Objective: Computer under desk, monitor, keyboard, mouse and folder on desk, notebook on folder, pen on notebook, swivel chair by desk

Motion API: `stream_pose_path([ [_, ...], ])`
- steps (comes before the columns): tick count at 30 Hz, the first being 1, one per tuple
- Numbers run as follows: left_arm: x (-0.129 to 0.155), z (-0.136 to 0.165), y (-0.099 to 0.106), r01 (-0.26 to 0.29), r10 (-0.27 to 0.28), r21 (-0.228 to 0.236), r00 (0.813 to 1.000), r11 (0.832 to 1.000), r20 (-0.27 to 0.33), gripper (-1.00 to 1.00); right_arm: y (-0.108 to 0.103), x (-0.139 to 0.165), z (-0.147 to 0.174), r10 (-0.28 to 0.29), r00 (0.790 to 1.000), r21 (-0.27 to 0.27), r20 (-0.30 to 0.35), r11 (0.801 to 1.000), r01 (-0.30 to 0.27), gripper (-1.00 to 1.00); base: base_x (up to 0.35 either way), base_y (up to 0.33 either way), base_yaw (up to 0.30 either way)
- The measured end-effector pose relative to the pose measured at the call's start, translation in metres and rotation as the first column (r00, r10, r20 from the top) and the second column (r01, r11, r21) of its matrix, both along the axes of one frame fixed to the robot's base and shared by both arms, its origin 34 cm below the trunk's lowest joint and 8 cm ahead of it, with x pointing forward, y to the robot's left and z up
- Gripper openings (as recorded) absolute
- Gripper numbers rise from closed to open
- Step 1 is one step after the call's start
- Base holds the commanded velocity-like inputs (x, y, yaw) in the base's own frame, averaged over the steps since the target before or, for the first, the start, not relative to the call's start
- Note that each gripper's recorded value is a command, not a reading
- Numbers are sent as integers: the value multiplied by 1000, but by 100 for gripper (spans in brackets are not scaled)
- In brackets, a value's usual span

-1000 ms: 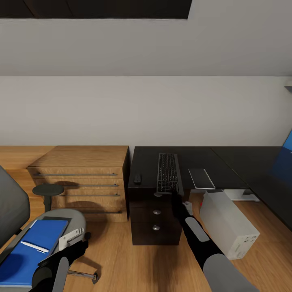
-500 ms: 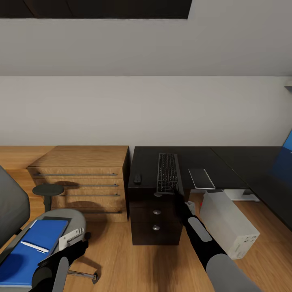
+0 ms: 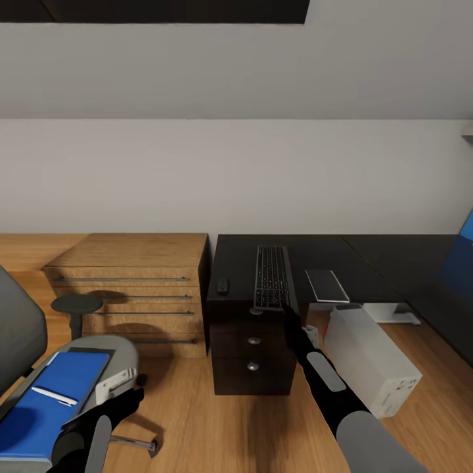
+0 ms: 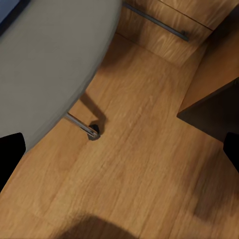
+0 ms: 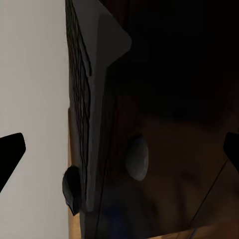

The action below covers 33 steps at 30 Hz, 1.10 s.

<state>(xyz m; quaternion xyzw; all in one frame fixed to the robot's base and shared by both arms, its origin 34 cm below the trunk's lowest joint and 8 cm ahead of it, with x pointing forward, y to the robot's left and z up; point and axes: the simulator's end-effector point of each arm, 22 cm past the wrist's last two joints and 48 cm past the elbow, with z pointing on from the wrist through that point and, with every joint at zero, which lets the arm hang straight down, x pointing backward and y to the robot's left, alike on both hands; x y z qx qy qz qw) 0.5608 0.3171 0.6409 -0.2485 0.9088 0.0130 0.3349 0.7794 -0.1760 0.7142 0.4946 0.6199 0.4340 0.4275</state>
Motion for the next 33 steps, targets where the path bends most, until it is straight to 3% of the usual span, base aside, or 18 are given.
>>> stream_pose_path([
  [10, -1, -10, -1, 1, -1, -3, 1000, 1000, 0, 100, 1, -1, -8, 3, 1000, 0, 5, 1000, -3, 100, 0, 0, 0],
  [19, -2, -11, -1, 2, -2, -2, 1000, 1000, -2, 100, 6, 2, 6, 15, 997, 8, 69, 1000, -16, 100, 0, 0, 0],
  [33, -2, -11, 0, 1, -1, -1, 1000, 1000, -4, 100, 5, 2, 7, 15, 997, 7, 74, 1000, -16, 100, 71, 0, 0],
])
